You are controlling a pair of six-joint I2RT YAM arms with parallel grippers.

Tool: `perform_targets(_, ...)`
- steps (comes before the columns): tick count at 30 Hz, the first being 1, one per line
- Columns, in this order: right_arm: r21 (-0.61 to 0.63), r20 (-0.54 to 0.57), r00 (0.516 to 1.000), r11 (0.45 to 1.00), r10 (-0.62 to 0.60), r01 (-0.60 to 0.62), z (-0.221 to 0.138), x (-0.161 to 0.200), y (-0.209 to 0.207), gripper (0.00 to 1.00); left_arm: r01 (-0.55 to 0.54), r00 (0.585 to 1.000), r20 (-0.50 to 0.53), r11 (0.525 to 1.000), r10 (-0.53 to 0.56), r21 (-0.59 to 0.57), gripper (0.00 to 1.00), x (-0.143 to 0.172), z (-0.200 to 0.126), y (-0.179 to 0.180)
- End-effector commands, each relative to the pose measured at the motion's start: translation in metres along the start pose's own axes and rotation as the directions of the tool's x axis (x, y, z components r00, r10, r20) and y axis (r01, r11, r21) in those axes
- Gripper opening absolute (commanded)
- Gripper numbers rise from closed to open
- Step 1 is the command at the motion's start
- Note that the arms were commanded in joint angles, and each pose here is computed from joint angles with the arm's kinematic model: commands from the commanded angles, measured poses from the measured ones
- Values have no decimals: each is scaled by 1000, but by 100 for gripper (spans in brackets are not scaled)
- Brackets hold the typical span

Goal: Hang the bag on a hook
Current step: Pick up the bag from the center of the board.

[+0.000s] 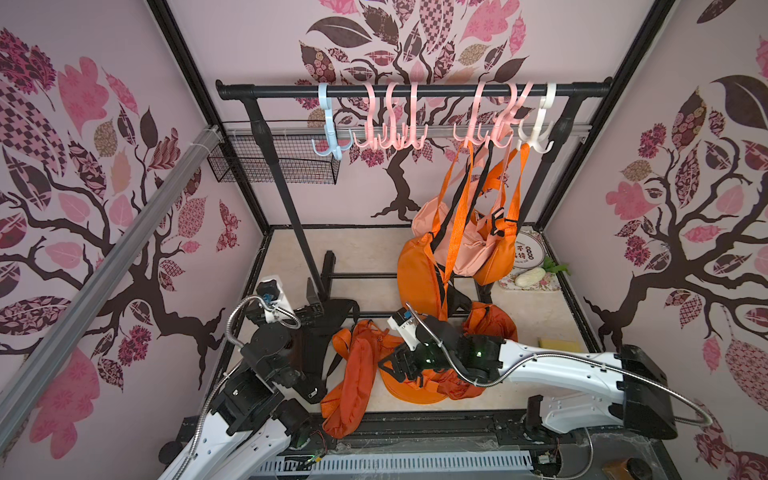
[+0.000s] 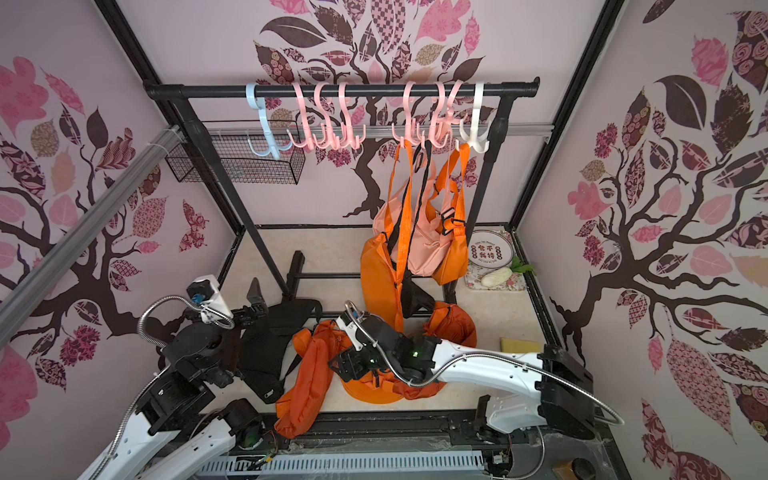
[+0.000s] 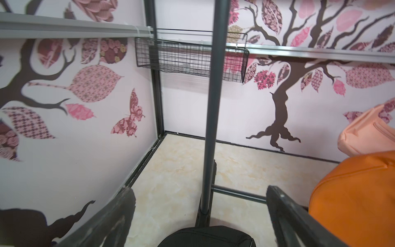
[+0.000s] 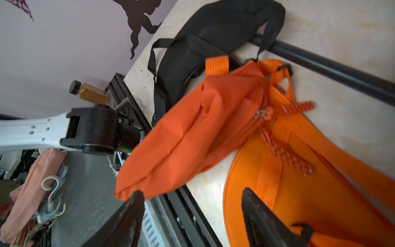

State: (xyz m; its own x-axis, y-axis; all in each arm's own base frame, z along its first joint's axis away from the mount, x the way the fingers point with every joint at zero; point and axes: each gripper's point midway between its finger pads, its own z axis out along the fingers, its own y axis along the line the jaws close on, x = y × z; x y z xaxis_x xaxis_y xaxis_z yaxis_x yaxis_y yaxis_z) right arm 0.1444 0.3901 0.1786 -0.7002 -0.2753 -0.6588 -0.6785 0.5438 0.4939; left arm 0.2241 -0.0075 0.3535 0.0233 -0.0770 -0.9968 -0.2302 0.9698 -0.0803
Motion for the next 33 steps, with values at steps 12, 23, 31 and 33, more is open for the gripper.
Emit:
perform_targets(12,49,34,979,979,-201,199,90,-24,35,71,66,995,87,990,-56,-124,98,-9,-8,31)
perform_targets(23,337,-117,988,931,-104,138,85,49,-65,59,70,994,93,991,-59,-115,98,-10,-10,32)
perform_targets(31,401,-124,992,915,21,31,23,80,-111,58,66,995,84,994,-59,-90,98,-10,-8,26)
perform_targets(33,323,-94,995,944,-39,67,11,60,-88,62,67,995,85,994,-59,-86,98,-10,-8,26)
